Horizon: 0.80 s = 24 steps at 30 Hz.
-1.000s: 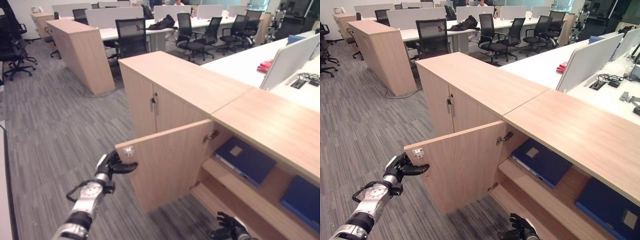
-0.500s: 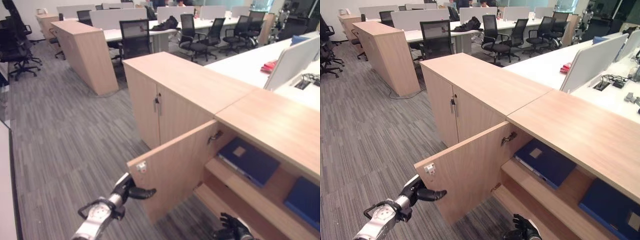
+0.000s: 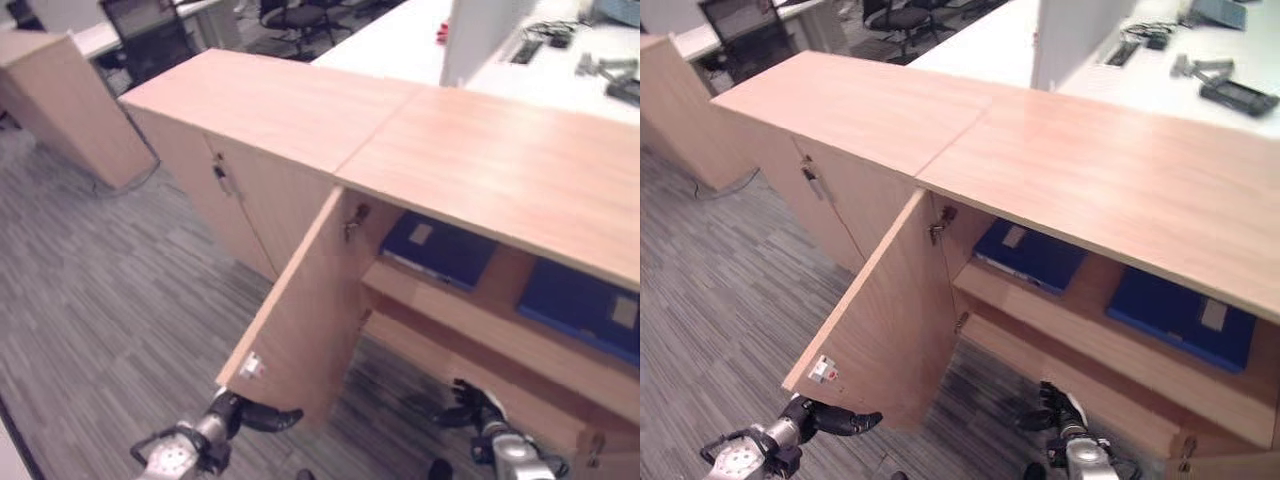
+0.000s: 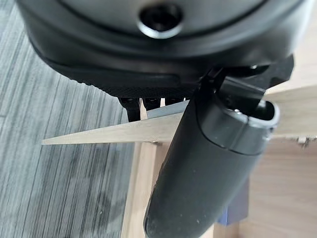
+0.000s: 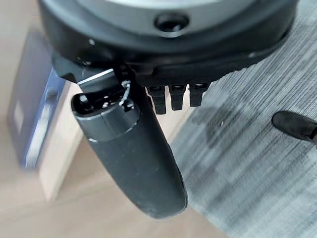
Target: Put the empty folder in the office cabinet
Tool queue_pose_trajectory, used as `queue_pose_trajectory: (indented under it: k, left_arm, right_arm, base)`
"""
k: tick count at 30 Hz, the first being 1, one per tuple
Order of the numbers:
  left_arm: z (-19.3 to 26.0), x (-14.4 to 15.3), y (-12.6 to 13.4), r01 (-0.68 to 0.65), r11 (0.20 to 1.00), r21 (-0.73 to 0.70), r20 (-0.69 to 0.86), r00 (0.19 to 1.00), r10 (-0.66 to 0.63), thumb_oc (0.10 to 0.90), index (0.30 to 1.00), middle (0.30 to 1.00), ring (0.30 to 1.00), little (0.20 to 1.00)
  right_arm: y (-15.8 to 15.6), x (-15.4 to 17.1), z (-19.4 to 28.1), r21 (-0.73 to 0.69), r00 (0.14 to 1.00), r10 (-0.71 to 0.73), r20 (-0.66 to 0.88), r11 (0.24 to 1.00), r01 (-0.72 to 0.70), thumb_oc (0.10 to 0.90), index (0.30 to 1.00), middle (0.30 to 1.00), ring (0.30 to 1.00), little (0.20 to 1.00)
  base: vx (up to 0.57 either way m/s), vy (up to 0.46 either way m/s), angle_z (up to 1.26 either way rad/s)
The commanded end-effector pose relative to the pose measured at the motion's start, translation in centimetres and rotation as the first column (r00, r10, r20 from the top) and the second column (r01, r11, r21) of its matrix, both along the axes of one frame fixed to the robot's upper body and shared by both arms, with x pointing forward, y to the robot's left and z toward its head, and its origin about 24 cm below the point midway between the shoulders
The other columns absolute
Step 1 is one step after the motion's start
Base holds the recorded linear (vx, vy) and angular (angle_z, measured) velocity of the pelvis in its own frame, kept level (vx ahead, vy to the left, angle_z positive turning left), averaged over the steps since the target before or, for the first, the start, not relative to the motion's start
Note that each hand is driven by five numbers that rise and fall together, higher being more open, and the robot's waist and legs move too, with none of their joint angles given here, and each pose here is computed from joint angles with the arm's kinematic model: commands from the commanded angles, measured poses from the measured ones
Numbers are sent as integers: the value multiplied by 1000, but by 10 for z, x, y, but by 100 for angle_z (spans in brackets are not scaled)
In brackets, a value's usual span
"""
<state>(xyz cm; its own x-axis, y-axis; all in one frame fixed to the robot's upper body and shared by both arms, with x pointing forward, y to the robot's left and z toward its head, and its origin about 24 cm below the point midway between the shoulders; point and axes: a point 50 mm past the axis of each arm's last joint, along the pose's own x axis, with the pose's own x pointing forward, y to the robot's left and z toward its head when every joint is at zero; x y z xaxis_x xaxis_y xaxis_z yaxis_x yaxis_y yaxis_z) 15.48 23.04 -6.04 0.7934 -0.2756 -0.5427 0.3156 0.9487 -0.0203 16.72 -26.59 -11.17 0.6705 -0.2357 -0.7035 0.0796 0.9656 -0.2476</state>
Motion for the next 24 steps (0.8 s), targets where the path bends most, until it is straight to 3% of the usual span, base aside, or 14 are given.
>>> queue_pose_trajectory:
  k: [1,13,24]
  left_arm:
    - [59,63,-62,233,953,-194,359,921,-153,800,900,900,900,900]
    - [60,72,-92,210,930,-301,371,924,-89,800,900,900,900,900]
    - [61,71,-77,140,951,-276,388,922,-23,800,900,900,900,900]
  right_arm:
    - [12,27,12,25,993,38,110,999,-41,800,900,900,900,900]
    - [4,16,3,-19,998,54,12,998,-54,800,900,900,900,900]
    - [16,12,-6,12,994,101,-34,995,-101,800,900,900,900,900]
  base:
    - [-18,-137,-19]
    - [11,-173,-43]
    - [94,-63,-98]
